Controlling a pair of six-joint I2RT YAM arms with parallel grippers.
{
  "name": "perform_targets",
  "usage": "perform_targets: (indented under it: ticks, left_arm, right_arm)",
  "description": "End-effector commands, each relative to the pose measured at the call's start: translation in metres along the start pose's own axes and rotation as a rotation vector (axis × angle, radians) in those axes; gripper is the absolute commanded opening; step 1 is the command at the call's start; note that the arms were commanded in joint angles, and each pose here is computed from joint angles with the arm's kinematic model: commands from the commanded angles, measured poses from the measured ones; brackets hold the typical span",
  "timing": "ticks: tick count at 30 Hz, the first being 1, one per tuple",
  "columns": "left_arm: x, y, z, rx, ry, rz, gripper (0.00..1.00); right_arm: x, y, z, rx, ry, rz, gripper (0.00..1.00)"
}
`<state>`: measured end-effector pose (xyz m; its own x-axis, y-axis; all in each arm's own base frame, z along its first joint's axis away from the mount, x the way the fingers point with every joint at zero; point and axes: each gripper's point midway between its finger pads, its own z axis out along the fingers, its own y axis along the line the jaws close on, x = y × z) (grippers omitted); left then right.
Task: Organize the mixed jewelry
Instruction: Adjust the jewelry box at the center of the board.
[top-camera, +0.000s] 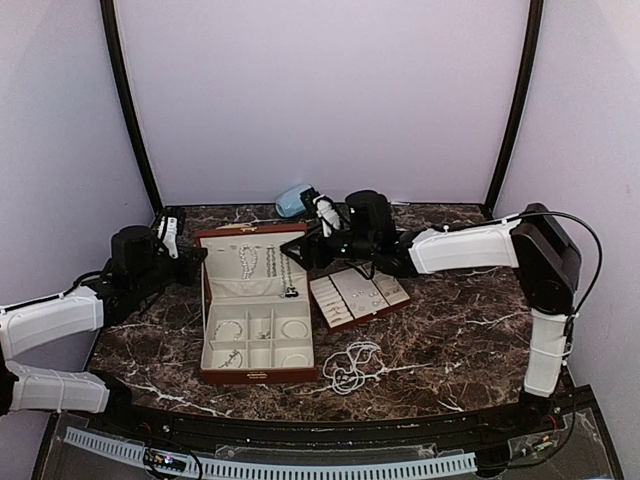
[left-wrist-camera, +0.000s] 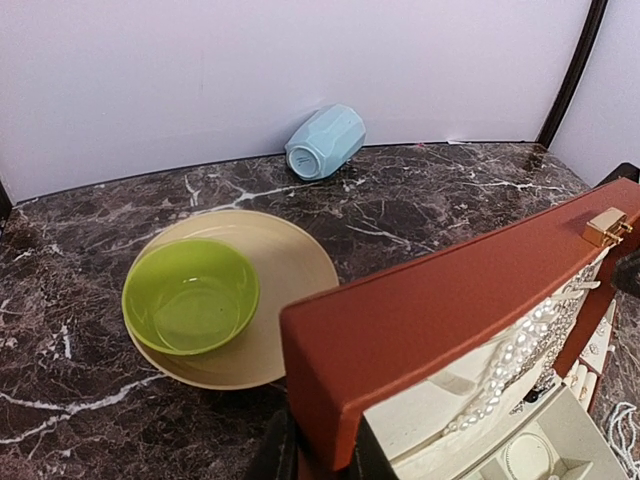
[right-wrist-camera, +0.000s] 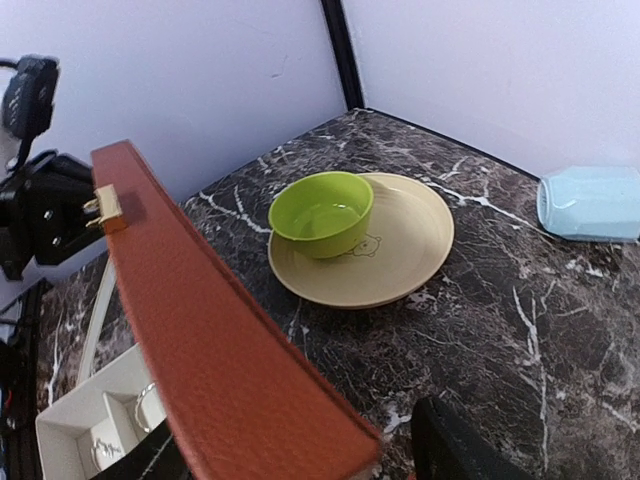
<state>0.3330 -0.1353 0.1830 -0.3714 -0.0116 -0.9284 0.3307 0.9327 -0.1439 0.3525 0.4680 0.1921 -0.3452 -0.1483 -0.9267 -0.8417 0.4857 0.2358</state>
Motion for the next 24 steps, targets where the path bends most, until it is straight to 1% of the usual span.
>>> perform_targets:
  ticks: [1,4,6,7,8,12,15,20,24]
  left_arm:
    - [-0.007,-0.022,0.005,0.110,-0.002,0.054,0.00]
    - [-0.007,-0.027,0.008,0.143,0.007,0.067,0.00]
    - [-0.007,-0.028,0.010,0.152,0.009,0.069,0.00]
    - [-0.008,-0.030,0.011,0.158,0.005,0.070,0.00]
    - [-0.009,-0.030,0.011,0.163,0.002,0.072,0.00]
    - [-0.012,-0.030,0.012,0.156,-0.002,0.083,0.00]
    - [-0.012,-0.030,0.013,0.160,0.003,0.084,0.00]
    - [-0.012,-0.030,0.012,0.158,0.000,0.083,0.00]
    - [-0.011,-0.029,0.011,0.156,0.000,0.087,0.00]
  right_arm:
    - [-0.015,0.033,-0.015,-0.105,-0.020,-0.077,0.75]
    - [-0.006,0.033,-0.014,-0.109,0.031,-0.107,0.76]
    - [-0.006,0.031,-0.016,-0.092,0.026,-0.111,0.76]
    - [-0.006,0.029,-0.017,-0.077,0.022,-0.112,0.74]
    - [-0.007,0.027,-0.017,-0.065,0.019,-0.113,0.71]
    - [-0.010,0.022,-0.018,-0.038,-0.004,-0.116,0.48]
    - [-0.013,0.024,-0.015,-0.052,-0.012,-0.105,0.40]
    - [-0.014,0.024,-0.013,-0.052,-0.023,-0.092,0.33]
    - [-0.013,0.020,-0.011,-0.036,-0.023,-0.080,0.21]
